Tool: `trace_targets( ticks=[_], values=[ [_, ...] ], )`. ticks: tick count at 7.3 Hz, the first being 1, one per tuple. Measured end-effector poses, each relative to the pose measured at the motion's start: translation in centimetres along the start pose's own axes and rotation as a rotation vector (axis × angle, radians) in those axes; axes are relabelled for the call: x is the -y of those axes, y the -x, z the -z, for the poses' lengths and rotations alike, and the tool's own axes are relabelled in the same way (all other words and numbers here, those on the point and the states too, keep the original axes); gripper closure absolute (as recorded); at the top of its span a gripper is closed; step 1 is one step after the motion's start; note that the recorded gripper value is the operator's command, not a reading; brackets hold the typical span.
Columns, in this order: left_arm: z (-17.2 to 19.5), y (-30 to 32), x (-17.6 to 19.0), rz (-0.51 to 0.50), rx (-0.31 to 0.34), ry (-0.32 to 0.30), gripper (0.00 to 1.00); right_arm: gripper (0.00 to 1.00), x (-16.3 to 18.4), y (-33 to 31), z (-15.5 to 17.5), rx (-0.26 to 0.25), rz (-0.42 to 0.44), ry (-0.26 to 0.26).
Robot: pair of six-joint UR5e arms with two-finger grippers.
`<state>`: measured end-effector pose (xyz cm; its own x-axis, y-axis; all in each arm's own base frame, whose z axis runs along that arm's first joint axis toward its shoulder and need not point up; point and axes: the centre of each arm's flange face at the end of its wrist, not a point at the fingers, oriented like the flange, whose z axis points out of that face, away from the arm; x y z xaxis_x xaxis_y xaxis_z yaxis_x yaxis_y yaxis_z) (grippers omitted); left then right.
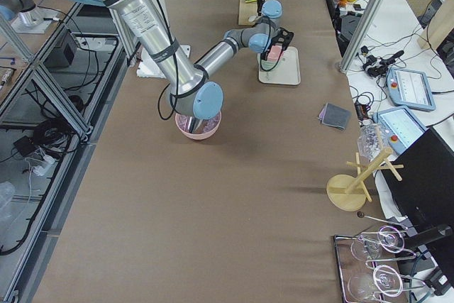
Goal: Stack pink bowl on green and place spoon
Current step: 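Set pink bowl on green bowls, open right gripper while left grasps spoon, then raise the right gripper away from the bowls while the left gripper lifts the white spoon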
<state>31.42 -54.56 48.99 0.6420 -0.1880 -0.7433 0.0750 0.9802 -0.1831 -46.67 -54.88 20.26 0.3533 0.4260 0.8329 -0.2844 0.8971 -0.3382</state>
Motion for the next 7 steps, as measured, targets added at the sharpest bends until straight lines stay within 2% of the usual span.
trace_targets(
  ticks=[1, 2, 4, 6, 7],
  values=[
    [0.1, -0.2, -0.1, 0.068, -0.005, 0.002, 0.29, 0.0, -0.1, -0.4, 0.2, 0.001, 0.0, 0.001],
    [0.0, -0.2, -0.1, 0.131, -0.004, 0.005, 0.28, 0.0, -0.1, -0.8, 0.2, 0.0, 0.0, 0.001],
    [-0.4, 0.2, 0.0, 0.261, 0.003, 0.01, 0.29, 0.0, -0.1, -1.1, 0.3, 0.0, 0.0, 0.001],
    [-0.5, 0.0, 0.0, 0.39, 0.003, 0.012, 0.37, 0.0, 0.1, -1.5, 0.5, -0.001, -0.002, 0.0],
    [-0.7, -0.2, -0.2, 0.427, 0.004, 0.013, 0.38, 0.0, 1.3, -2.8, 1.4, -0.003, -0.012, -0.001]
  ],
)
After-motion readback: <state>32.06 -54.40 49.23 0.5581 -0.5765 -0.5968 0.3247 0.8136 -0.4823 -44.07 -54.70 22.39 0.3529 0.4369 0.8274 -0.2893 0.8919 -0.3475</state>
